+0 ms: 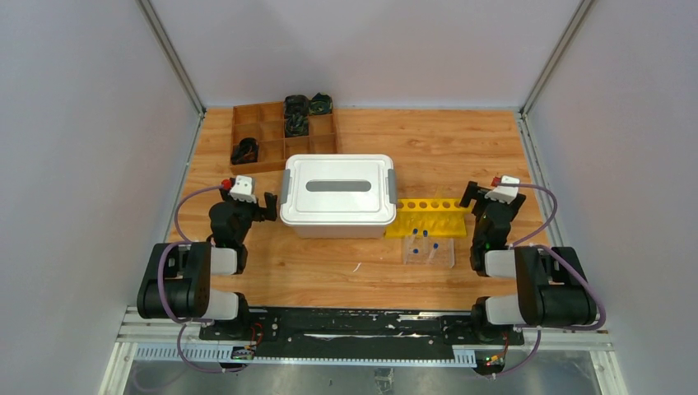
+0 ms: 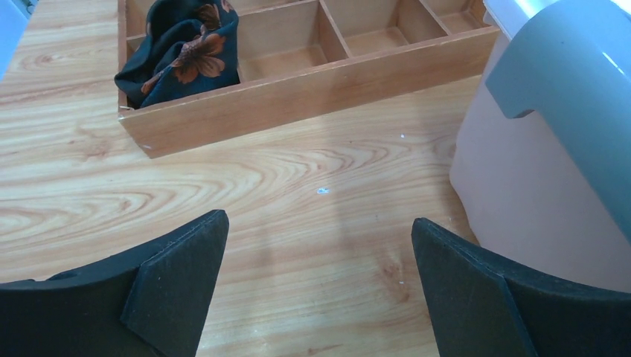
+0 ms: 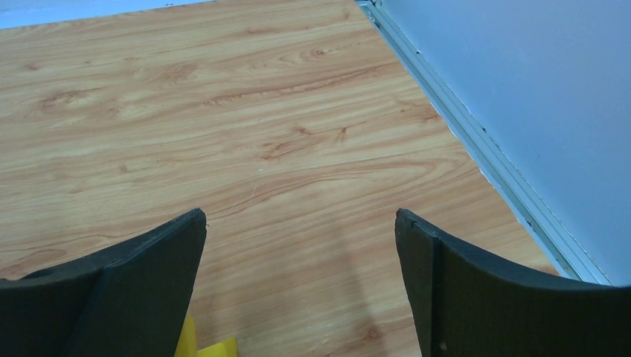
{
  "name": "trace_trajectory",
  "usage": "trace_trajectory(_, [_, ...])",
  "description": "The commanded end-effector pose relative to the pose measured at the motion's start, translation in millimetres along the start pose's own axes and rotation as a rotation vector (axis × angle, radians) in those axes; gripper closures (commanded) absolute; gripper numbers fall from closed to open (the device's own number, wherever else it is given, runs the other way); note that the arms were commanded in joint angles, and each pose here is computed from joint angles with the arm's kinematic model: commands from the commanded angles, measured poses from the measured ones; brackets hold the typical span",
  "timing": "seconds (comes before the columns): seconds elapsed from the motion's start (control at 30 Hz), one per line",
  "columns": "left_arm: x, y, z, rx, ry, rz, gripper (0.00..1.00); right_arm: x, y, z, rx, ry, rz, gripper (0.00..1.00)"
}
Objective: Organize the chemistry lab equipment
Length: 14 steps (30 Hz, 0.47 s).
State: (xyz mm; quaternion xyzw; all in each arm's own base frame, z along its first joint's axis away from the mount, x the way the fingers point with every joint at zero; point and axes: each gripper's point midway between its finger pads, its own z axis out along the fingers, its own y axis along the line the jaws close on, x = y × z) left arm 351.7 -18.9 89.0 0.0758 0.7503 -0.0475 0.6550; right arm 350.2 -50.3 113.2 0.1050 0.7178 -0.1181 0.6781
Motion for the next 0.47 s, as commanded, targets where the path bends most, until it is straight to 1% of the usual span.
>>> trace_trajectory(0.0, [-16.3, 6.4, 3.4, -0.032, -0.06, 0.027, 0.0, 39.7, 1.8, -5.9, -0.021, 0.152, -0.109, 0.0])
trace_trajectory(0.17, [-16.8, 6.5, 3.3, -0.032, -0.06, 0.029, 0.0, 40.8, 4.2, -4.1, -0.025, 0.182, -0.117, 0.0])
trace_trajectory(0.43, [-16.3, 6.5, 4.7, -0.037, -0.052, 0.038, 0.0, 41.4, 4.2, -4.4, -0.025, 0.184, -0.119, 0.0])
